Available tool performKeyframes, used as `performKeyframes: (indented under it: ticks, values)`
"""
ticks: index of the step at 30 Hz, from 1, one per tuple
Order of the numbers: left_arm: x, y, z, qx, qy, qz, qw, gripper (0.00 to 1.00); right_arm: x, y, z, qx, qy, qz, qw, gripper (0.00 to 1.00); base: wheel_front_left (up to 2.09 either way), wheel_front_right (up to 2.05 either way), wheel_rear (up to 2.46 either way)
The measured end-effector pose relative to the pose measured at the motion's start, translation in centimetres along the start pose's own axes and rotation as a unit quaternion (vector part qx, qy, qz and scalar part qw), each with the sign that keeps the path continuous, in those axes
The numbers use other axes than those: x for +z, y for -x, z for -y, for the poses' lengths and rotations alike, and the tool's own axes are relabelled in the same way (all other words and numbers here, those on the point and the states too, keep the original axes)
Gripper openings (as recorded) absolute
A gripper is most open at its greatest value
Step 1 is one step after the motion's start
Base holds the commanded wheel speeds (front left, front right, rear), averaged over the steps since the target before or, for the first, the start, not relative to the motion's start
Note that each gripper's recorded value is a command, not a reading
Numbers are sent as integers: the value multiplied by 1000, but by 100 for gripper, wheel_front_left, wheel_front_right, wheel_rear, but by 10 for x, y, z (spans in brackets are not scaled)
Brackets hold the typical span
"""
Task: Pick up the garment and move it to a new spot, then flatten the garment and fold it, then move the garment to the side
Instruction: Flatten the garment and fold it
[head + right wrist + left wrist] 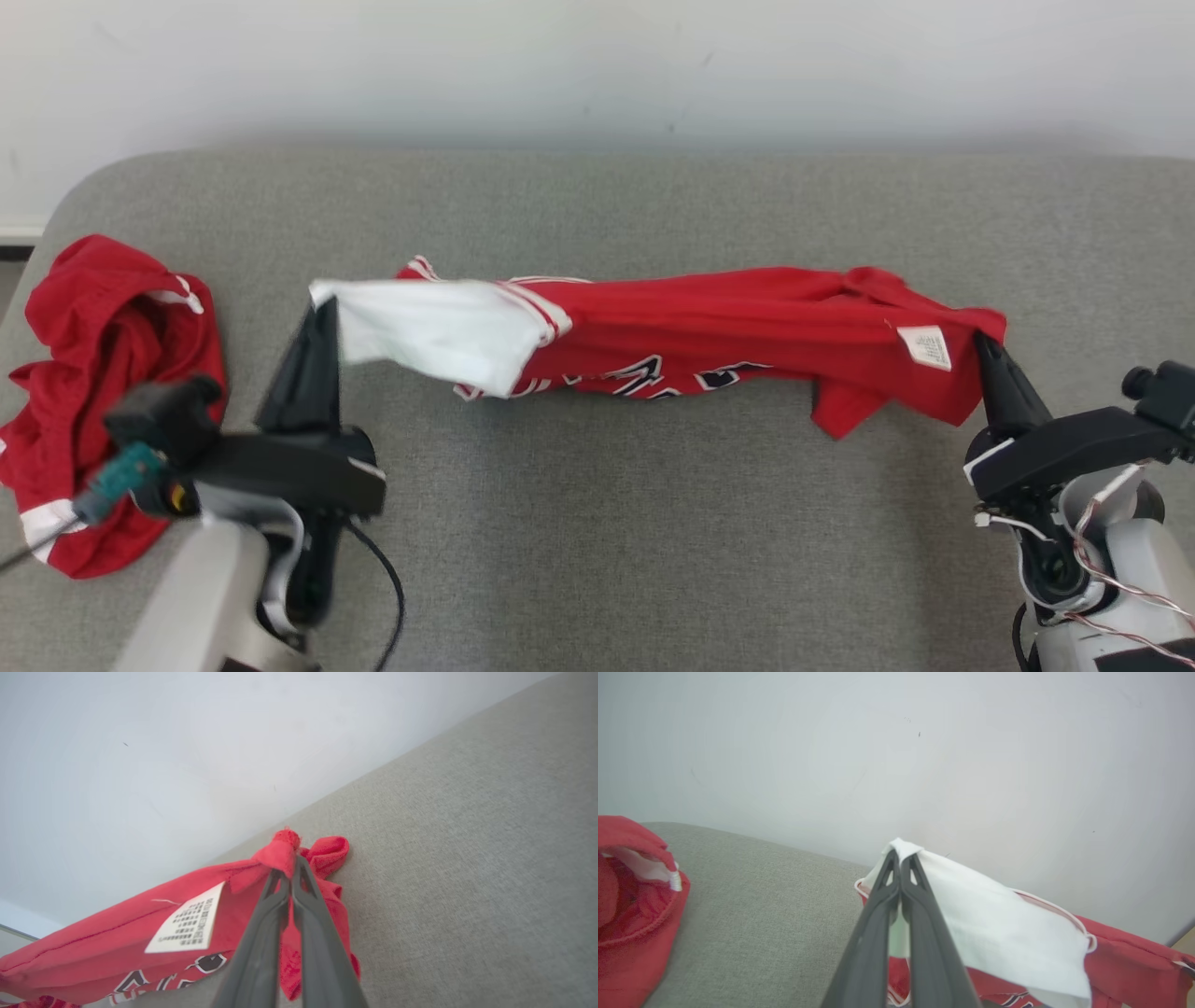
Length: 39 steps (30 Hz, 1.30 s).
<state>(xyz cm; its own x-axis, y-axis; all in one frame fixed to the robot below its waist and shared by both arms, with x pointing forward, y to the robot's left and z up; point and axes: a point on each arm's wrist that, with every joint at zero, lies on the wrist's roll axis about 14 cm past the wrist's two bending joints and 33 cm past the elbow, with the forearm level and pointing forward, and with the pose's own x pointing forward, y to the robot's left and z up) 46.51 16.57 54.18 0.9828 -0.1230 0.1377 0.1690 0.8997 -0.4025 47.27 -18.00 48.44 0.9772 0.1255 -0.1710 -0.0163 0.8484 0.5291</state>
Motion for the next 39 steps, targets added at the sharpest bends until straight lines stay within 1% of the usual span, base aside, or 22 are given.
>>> performKeyframes:
  ticks: [3,7,10,13,15,17,19,21,23,25,27,30,33,36,39]
  values:
    - [36,-12,14,-28,-7,31,999,0,26,12,-21,40,-24,28,999,0,0,0,0]
    - [70,-22,32,-62,-33,46,996,0,50,25,-46,87,-55,41,994,0,0,0,0]
    - [86,-29,48,-84,-47,48,994,0,63,34,-60,115,-79,38,989,0,0,0,0]
    - [90,-34,63,-106,-56,38,992,0,60,42,-73,142,-120,7,983,0,0,0,0]
    - [95,-38,70,-115,-60,38,991,0,63,46,-74,149,-135,-1,980,0,0,0,0]
    - [105,-43,74,-119,-66,45,990,0,74,51,-74,152,-141,11,978,0,0,0,0]
    - [117,-48,75,-116,-71,57,989,0,88,54,-71,153,-156,32,975,0,0,0,0]
    - [139,-57,79,-112,-63,84,988,0,119,56,-63,149,-174,78,970,0,0,0,0]
    - [158,-64,85,-110,-50,108,987,0,145,55,-57,150,-195,112,963,0,0,0,0]
    - [173,-69,95,-115,-44,125,984,0,165,53,-54,156,-231,139,950,0,0,0,0]
    - [176,-75,106,-124,-39,119,984,0,173,46,-57,164,-251,137,944,0,0,0,0]
    - [173,-82,126,-145,-39,100,984,0,176,38,-67,174,-251,118,945,0,0,0,0]
    - [175,-90,140,-161,-38,96,982,0,181,32,-76,177,-229,111,951,0,0,0,0]
    - [169,-99,145,-165,-35,83,982,0,185,27,-76,171,-215,114,955,0,0,0,0]
    - [162,-109,146,-163,-31,69,984,0,200,20,-71,156,-206,136,956,0,0,0,0]
